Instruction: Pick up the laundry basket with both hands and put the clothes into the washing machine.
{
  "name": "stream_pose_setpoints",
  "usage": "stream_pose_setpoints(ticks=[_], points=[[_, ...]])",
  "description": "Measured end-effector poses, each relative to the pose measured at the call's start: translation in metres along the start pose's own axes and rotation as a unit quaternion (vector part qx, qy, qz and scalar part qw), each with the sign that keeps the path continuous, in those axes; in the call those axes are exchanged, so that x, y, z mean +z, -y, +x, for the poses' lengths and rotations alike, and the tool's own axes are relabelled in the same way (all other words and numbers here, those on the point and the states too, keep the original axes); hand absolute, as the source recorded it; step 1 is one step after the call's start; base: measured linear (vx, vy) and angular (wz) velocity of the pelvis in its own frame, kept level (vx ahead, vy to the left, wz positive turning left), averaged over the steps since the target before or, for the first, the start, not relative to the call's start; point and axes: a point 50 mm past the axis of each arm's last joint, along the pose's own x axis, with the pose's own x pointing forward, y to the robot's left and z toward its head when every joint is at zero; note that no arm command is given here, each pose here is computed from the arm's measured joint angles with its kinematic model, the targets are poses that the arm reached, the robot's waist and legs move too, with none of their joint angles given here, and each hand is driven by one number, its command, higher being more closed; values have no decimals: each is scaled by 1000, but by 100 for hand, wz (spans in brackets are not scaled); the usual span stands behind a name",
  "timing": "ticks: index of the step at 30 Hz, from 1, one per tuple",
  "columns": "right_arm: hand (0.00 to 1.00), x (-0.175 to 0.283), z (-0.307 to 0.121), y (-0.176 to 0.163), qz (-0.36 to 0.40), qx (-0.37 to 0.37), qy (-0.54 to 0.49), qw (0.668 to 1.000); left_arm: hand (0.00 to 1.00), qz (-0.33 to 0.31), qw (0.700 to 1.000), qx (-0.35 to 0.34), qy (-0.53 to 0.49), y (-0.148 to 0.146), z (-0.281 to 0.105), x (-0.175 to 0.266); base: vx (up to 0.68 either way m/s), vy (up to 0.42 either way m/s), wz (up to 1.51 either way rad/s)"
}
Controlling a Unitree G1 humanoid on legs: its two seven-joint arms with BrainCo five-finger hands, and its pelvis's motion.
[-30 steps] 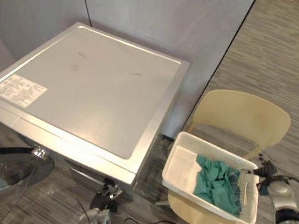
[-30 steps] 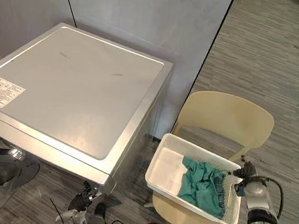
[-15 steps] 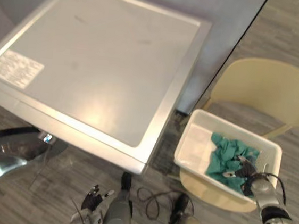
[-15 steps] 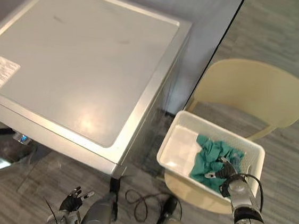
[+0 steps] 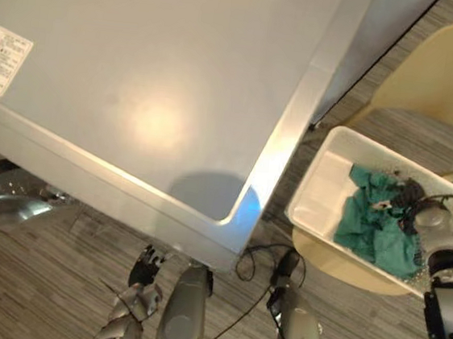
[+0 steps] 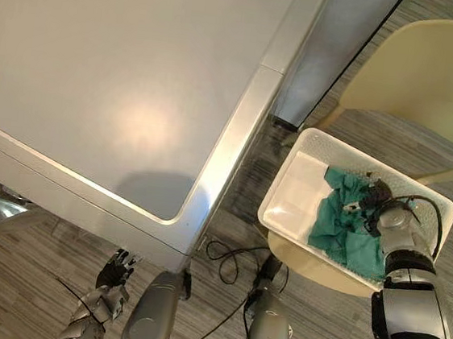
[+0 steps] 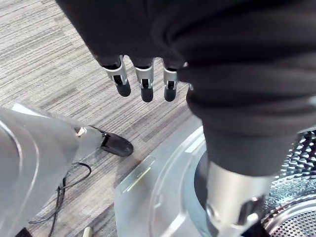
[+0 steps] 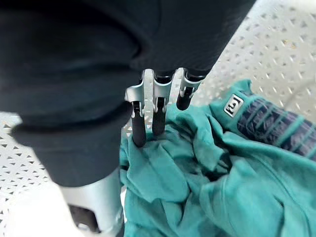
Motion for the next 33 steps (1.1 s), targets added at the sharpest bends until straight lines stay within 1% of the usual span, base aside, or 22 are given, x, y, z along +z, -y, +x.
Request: stream_pose_setpoints(ticks=[5,12,17,20,25,26,28,33], points=[[0,5,1,16,-3,-19,5,1000,0,-9,1000,-5,6,3,1,3,-3,-6,0],[0,15,3,26,0,-28,16,999,0,-21,999,-17,26,10,3,13,-13,-7,-6],[0,21,4,34,27,-36,26,999,0,-38,997,-38,54,22,8,29,-26,-16,-8],[0,26,4,32,17,-32,34,999,0,-54,995,-49,71,28,8,38,-11,-8,-3],[0,35,2,40,16,-47,59,997,0,-75,989,-75,107,40,8,57,-1,-9,7],[100,36,2,40,17,-47,62,997,0,-78,986,-84,118,46,9,63,-5,-20,18],[100,32,0,42,15,-50,58,997,0,-87,982,-102,134,57,8,72,-5,-15,22],[100,30,0,43,17,-51,54,997,0,-100,979,-112,138,65,6,72,31,-3,15]])
